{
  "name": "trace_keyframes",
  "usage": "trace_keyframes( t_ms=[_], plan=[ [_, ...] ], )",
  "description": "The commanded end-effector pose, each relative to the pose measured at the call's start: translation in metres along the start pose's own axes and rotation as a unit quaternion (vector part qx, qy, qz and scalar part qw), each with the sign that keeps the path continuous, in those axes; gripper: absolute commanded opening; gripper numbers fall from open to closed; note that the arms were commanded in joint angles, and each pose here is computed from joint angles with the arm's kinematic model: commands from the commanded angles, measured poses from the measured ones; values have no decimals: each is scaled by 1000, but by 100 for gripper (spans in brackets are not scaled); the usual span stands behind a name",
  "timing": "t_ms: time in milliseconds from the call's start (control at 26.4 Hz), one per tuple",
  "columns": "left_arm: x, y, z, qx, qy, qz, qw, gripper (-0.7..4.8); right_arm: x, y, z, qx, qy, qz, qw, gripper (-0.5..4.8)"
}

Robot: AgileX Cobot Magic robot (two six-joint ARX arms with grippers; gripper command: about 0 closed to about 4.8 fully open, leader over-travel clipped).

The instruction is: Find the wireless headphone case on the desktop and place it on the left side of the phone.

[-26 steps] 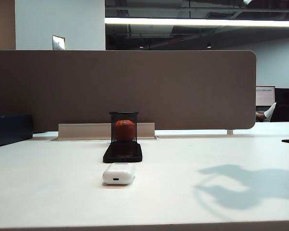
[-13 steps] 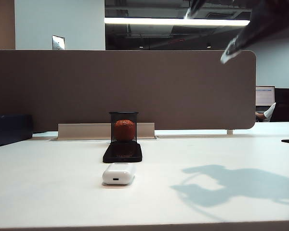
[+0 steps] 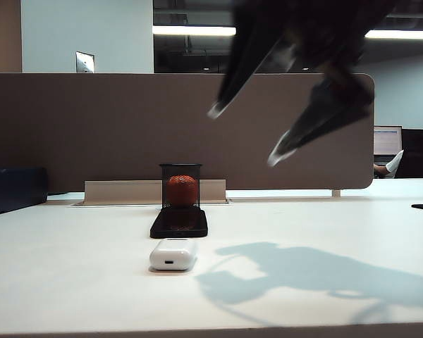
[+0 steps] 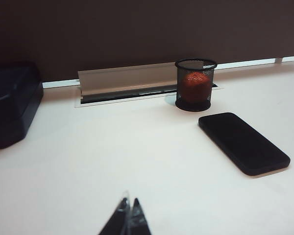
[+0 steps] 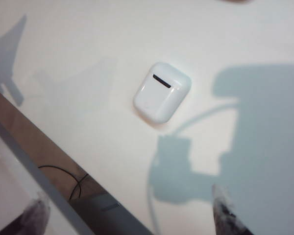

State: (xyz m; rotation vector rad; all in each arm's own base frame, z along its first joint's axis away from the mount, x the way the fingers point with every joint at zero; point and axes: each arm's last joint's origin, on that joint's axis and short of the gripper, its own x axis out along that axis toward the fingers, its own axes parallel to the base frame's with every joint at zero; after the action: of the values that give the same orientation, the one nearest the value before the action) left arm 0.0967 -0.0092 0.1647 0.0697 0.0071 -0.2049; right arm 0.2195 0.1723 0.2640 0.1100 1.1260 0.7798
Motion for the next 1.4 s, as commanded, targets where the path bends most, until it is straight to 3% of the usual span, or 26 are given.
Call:
trace_keyframes(
  t_ms=[38,417,1404],
  plan=[
    [0,0,2,1,-8,-2,1000,-5,21,0,6,9,-2,0,1000,436],
    [0,-1,2,1,-9,-15,1000,-5,75,7,10,6,3,2,1000,436],
    [0,-1,2,1,-8,-15,1000,-5,130,0,6,59,6,-45,997,436]
  ],
)
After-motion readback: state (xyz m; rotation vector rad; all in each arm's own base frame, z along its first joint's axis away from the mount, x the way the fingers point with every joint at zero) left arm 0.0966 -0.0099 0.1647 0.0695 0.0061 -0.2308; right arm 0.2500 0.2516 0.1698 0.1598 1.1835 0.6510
